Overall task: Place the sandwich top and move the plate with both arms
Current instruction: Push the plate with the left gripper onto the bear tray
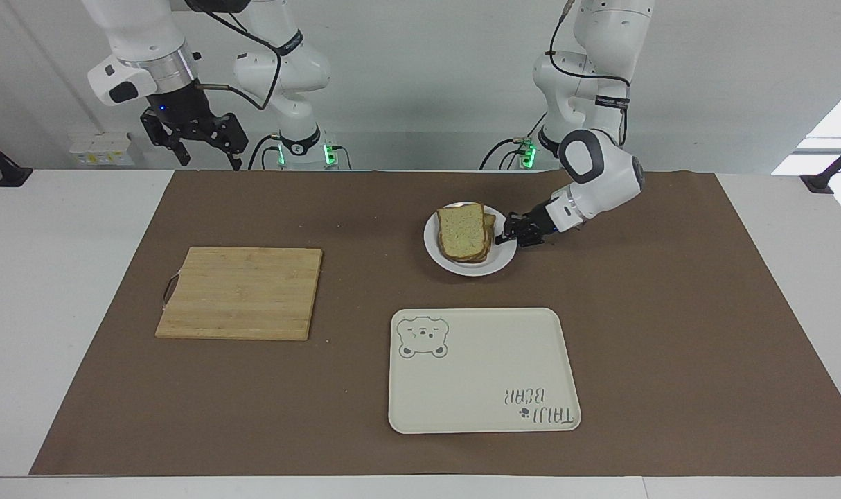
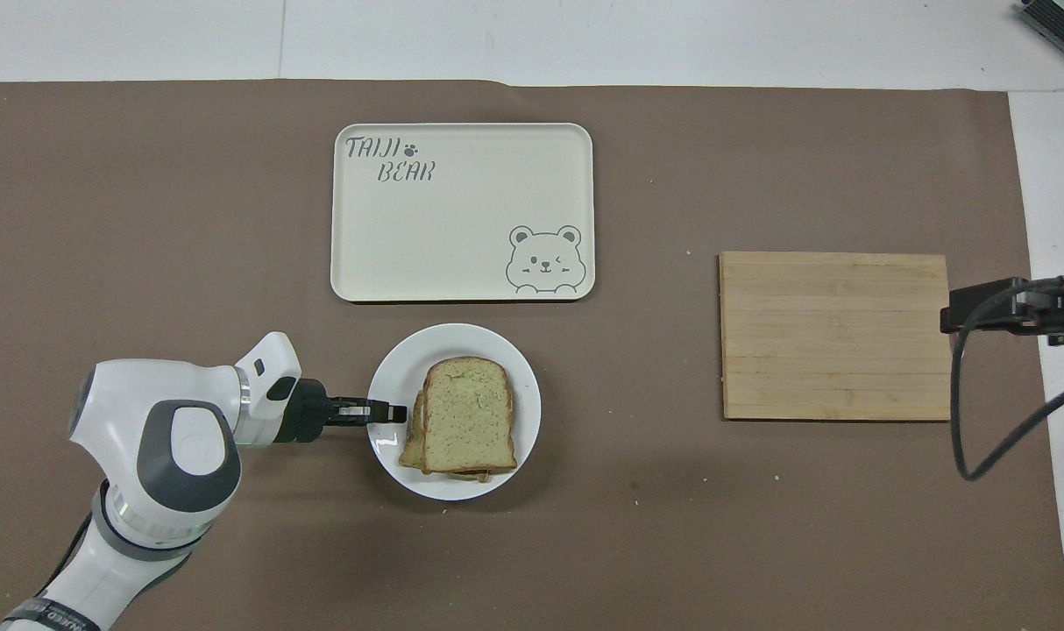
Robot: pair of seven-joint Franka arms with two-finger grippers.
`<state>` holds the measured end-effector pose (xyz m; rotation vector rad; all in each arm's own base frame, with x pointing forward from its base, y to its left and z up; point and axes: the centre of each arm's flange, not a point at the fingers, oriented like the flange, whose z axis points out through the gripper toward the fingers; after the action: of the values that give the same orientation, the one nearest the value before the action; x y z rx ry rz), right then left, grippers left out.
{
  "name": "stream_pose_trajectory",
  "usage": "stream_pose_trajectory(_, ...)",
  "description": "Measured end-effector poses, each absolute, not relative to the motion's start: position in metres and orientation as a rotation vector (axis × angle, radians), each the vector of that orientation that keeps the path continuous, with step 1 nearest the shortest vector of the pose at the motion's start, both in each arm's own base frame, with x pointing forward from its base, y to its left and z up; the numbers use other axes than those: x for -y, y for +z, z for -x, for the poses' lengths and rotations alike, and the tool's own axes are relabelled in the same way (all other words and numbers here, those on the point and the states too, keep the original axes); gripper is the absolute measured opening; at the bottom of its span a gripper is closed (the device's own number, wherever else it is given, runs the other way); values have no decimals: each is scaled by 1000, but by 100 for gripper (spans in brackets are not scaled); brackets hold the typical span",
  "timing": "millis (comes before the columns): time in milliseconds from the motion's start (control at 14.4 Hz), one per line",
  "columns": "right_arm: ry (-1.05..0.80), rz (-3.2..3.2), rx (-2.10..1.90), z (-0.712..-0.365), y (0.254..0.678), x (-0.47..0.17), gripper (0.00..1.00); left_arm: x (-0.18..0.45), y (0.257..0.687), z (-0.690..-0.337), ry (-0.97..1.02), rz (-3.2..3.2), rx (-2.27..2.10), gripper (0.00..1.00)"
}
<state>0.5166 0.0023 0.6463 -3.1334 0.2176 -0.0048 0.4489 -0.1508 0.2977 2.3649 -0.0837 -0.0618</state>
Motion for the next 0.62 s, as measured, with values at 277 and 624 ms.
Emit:
stream_pose_trajectory(277,-1,3134,-217,-517,645,-2,100,140,324,-490,16,-2334,71,8)
stream_pose_trajectory(624,-1,3133,-222,-517,645,-1,100,145,343,-552,46,-2380,55,8)
